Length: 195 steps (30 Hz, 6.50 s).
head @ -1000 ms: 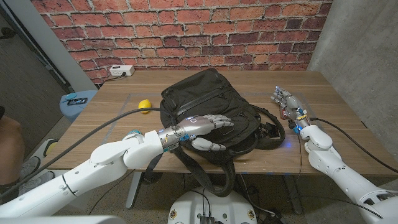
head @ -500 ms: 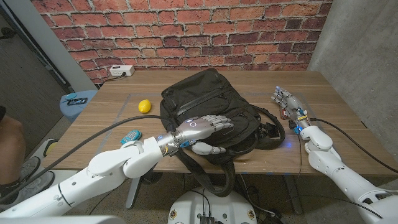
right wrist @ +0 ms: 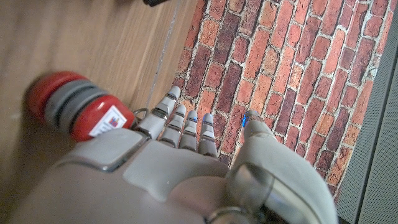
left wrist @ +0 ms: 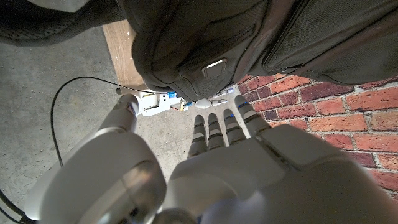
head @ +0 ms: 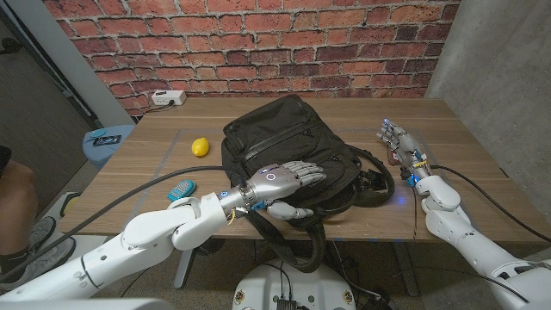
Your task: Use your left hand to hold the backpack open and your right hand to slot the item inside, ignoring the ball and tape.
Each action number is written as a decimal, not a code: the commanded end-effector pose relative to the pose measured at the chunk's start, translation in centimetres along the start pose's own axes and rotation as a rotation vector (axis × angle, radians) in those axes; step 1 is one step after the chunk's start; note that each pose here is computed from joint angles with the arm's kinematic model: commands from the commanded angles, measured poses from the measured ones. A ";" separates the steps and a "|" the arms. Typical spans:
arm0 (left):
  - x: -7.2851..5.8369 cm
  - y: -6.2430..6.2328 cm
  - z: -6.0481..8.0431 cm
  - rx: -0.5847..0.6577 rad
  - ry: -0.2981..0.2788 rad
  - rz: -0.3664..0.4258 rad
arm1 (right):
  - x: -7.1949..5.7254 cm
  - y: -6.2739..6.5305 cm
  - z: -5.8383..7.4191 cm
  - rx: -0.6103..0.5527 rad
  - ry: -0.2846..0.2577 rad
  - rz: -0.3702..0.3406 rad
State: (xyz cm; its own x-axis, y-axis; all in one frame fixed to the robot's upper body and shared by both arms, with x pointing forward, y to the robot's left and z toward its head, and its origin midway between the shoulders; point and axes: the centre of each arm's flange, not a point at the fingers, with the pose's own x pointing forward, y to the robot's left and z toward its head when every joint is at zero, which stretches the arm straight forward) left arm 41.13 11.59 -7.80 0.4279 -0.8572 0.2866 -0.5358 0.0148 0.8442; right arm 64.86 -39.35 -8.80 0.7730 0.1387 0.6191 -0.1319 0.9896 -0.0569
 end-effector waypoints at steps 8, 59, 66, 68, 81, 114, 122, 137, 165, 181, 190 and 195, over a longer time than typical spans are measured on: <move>1.3 0.1 0.3 0.017 -0.013 -0.134 | 1.1 -1.2 -0.3 0.016 0.014 -0.010; 1.0 -0.2 2.8 0.212 -0.012 -0.079 | 1.8 -1.1 4.6 -0.031 -0.008 0.023; 0.2 0.0 2.4 0.236 0.008 -0.079 | 2.0 -1.0 4.2 -0.017 -0.008 0.015; -0.1 0.1 2.1 0.237 0.019 -0.086 | 2.1 -1.0 4.2 -0.016 -0.008 0.012; -1.4 0.4 1.4 0.275 0.036 -0.106 | 2.5 -0.8 3.9 -0.009 -0.005 -0.003; -2.0 -0.9 1.2 0.366 0.056 0.029 | 2.7 -0.9 3.9 -0.006 -0.018 -0.002; -2.1 -0.6 1.3 0.387 0.061 0.096 | 3.0 -1.0 4.0 -0.007 -0.007 0.008; -1.6 0.6 0.6 0.405 0.082 0.106 | 4.4 -0.8 4.5 -0.013 0.010 0.027; -1.9 3.4 -3.1 0.415 0.115 0.136 | 6.9 1.0 6.5 -0.033 0.047 0.035; -1.9 5.1 -4.4 0.387 0.140 0.162 | 6.2 0.9 6.5 -0.066 0.079 0.036; -2.0 6.4 -5.0 0.373 0.150 0.179 | 5.5 0.5 7.1 -0.115 0.101 0.029; -2.0 6.9 -5.3 0.370 0.157 0.186 | 5.3 0.7 7.6 -0.151 0.119 0.034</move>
State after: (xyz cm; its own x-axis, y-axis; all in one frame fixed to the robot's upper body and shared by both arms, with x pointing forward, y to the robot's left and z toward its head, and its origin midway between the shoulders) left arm 40.65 15.74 -1.49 0.3932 -0.7779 0.4901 -0.8270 -0.0664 0.5582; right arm 65.07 -38.10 0.09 0.8218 0.1711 0.5435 -0.1059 0.9831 -0.1494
